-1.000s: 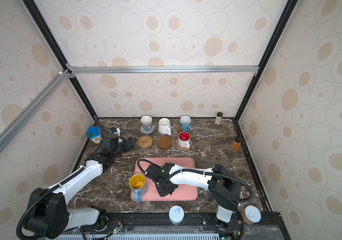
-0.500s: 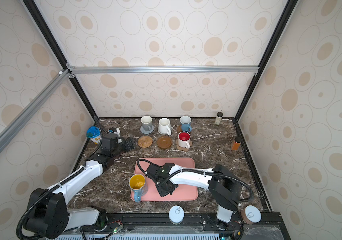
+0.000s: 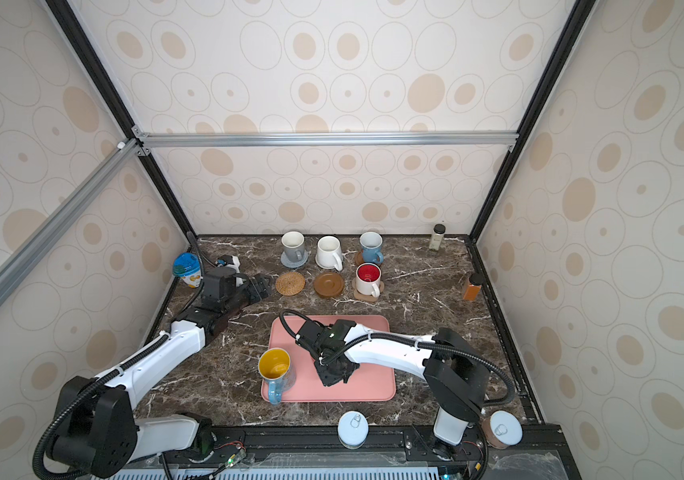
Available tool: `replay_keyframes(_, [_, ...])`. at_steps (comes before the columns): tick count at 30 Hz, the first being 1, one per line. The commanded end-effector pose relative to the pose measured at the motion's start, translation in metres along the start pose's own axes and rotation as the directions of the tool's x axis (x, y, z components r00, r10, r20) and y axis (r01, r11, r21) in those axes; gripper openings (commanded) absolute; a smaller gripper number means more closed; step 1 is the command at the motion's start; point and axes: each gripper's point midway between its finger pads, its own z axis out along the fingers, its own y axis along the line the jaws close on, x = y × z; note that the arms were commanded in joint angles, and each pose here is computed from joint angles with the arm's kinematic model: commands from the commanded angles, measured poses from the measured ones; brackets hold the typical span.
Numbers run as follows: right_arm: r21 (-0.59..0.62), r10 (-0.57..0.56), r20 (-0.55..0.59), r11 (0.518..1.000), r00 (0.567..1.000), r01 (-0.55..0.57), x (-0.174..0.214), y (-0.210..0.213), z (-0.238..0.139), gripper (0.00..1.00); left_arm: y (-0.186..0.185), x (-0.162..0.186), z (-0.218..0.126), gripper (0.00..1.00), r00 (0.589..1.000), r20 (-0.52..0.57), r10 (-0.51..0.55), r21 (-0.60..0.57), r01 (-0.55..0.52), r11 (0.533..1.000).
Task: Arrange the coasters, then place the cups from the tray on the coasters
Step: 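Lift the red mug off the pink tray with right gripper, then carry the red mug with right gripper toward the brown wooden coaster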
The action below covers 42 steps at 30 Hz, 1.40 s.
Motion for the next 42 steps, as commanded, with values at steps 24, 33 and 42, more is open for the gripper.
replay_keyframes(24, [-0.029,0.007,0.137,1.0,0.991,-0.003,-0.046,-0.018,-0.03,0.05,0.003,-0.012,-0.013,0.89,0.998,0.054,-0.018,0.001,0.018,1.0])
replay_keyframes(33, [-0.027,0.024,0.156,0.999,0.987,-0.02,-0.075,-0.033,-0.033,0.04,0.004,-0.013,-0.013,0.89,0.998,0.057,-0.018,0.0,0.018,1.0])
replay_keyframes(42, [-0.008,0.002,0.151,1.0,0.988,-0.001,-0.104,-0.048,-0.031,0.04,0.004,-0.012,-0.013,0.89,0.998,0.056,-0.023,0.004,0.023,1.0])
